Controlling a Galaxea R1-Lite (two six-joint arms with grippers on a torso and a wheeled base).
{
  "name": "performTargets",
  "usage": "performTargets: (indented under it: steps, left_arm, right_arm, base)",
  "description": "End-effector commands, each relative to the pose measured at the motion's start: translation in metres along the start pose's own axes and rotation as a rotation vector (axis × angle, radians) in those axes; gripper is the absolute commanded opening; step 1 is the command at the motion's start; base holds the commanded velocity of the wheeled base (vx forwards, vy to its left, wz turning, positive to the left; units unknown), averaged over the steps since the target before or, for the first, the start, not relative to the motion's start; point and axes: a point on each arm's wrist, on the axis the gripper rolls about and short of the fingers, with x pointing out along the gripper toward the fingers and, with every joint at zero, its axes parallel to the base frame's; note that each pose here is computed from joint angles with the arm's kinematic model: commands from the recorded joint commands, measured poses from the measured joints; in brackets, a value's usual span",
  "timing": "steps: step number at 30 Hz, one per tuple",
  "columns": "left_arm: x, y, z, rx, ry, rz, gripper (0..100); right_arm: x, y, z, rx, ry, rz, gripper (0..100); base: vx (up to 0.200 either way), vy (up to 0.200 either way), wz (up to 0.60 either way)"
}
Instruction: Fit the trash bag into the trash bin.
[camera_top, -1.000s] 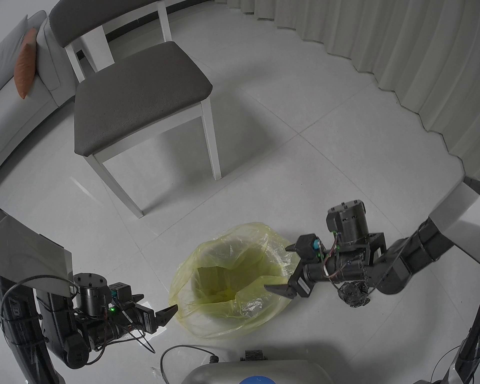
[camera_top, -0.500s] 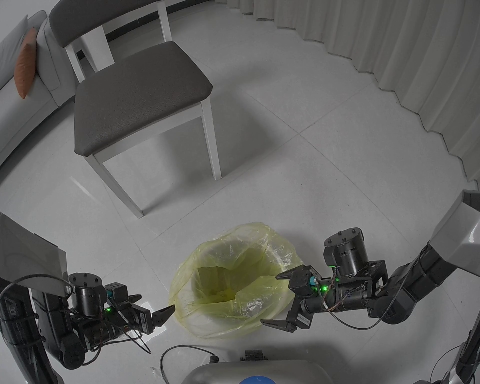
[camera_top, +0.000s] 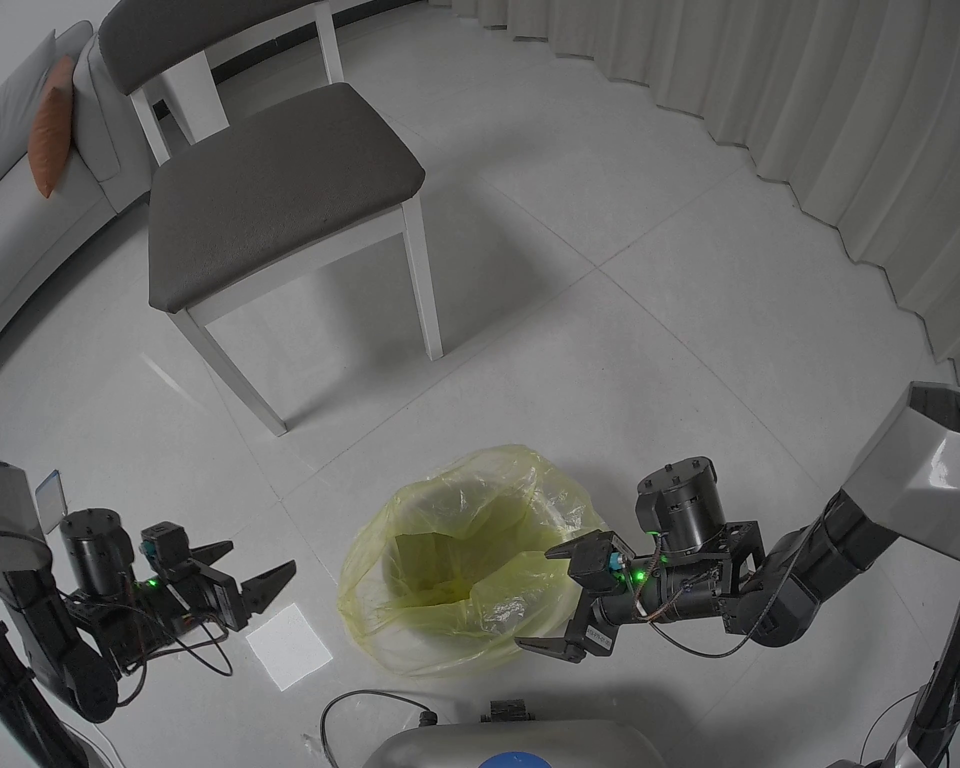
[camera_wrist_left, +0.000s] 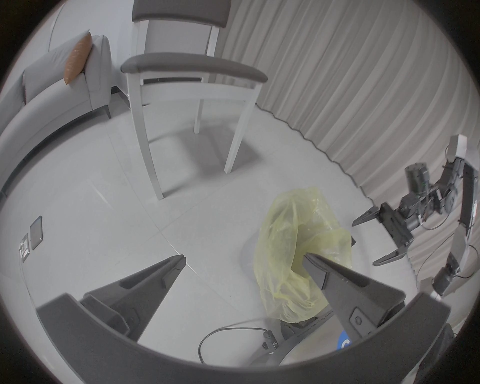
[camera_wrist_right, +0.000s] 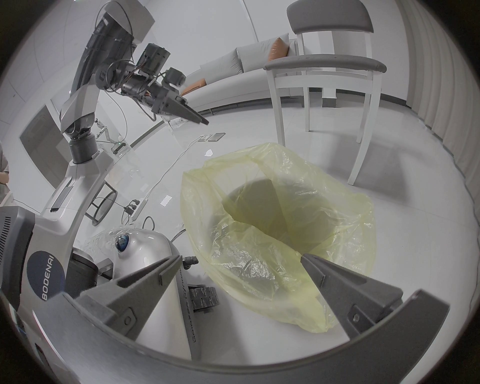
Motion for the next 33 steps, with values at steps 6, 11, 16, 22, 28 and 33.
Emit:
performTargets:
  steps: [6,11,16,22,28,33]
  left_arm:
    - [-0.014,0.003,0.005,0.002,-0.036,0.024,100]
    - [-0.010,0.002,0.003,0.004,-0.025,0.012,100]
    - [-0.010,0.000,0.003,0.003,-0.017,0.006,100]
    - [-0.007,-0.003,0.001,0.006,-0.002,-0.015,100]
    - [-0.003,-0.005,-0.003,0.003,0.023,-0.026,100]
    - [-0.004,-0.005,-0.003,0.005,0.020,-0.023,100]
  right_arm:
    - [0.007,0.002,-0.002,0.000,0.009,0.012,100]
    - [0.008,0.002,-0.002,-0.001,0.009,0.013,100]
    - [0.009,0.004,-0.006,0.002,0.021,0.020,100]
    - [0.015,0.008,-0.012,0.002,0.043,0.039,100]
    - [0.023,0.007,-0.013,0.001,0.042,0.041,100]
    - [0.030,0.007,-0.016,-0.017,0.051,0.047,100]
  base:
    - [0.000,0.000,0.00]
    - [0.000,0.000,0.00]
    - [0.000,0.000,0.00]
    - [0.000,0.000,0.00]
    - [0.000,0.000,0.00]
    - [0.000,0.000,0.00]
